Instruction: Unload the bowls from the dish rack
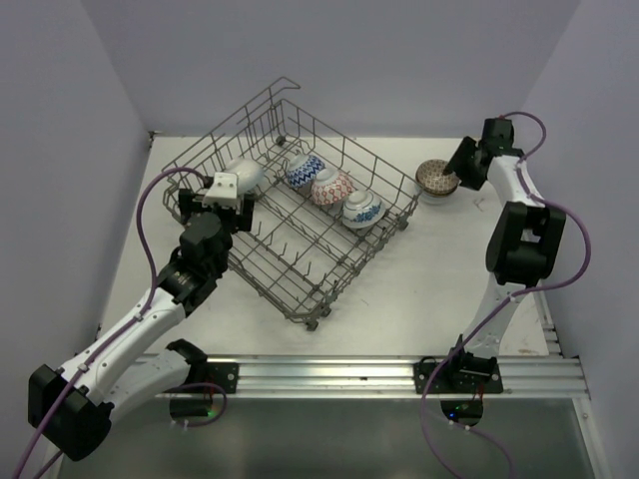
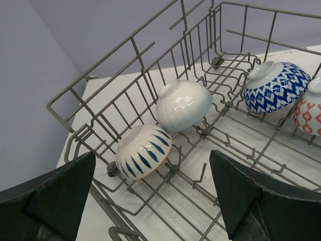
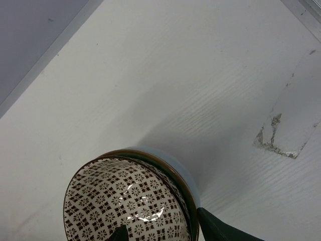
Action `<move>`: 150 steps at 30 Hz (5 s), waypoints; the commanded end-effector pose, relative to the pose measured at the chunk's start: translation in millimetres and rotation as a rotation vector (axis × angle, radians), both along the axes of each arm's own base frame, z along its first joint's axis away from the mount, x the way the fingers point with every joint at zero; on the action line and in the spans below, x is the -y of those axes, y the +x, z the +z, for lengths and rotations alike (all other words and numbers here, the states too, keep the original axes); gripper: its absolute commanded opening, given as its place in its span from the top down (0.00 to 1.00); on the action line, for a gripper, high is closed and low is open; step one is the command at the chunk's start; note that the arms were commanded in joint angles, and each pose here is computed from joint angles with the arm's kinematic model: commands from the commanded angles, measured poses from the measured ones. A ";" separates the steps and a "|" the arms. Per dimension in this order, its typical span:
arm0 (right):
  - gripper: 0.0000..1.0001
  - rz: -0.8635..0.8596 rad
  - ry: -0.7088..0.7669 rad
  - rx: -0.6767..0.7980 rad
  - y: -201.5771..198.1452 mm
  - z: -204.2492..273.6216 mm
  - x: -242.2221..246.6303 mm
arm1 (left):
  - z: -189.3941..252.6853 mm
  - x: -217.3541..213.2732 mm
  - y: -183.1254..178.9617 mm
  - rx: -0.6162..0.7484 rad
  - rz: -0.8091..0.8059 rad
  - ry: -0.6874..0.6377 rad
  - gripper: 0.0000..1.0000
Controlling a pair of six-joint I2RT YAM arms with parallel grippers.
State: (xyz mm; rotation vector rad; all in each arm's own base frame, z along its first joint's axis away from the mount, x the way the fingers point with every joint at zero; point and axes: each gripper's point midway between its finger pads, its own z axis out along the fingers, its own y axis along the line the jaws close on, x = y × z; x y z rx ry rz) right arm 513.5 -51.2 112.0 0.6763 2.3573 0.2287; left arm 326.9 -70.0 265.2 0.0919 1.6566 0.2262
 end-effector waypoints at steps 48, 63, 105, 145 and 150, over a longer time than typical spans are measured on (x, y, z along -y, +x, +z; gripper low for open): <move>0.11 0.458 0.472 0.430 -139.8 112.8 -153.9 | -66.2 41.7 170.6 -0.514 -0.181 0.351 0.00; 0.10 0.483 0.508 0.405 -137.1 103.5 -159.6 | -100.4 35.2 200.6 -0.504 -0.148 0.426 0.00; 0.10 0.481 0.512 0.353 -138.0 91.8 -160.3 | -143.6 9.4 208.9 -0.603 -0.097 0.448 0.54; 0.28 0.750 0.335 0.533 -190.1 164.7 -232.8 | 85.3 115.3 68.8 -0.185 -0.686 -0.612 0.93; 0.28 0.832 0.365 0.563 -203.5 176.5 -274.8 | 69.1 125.6 28.8 -0.187 -0.903 -0.814 0.89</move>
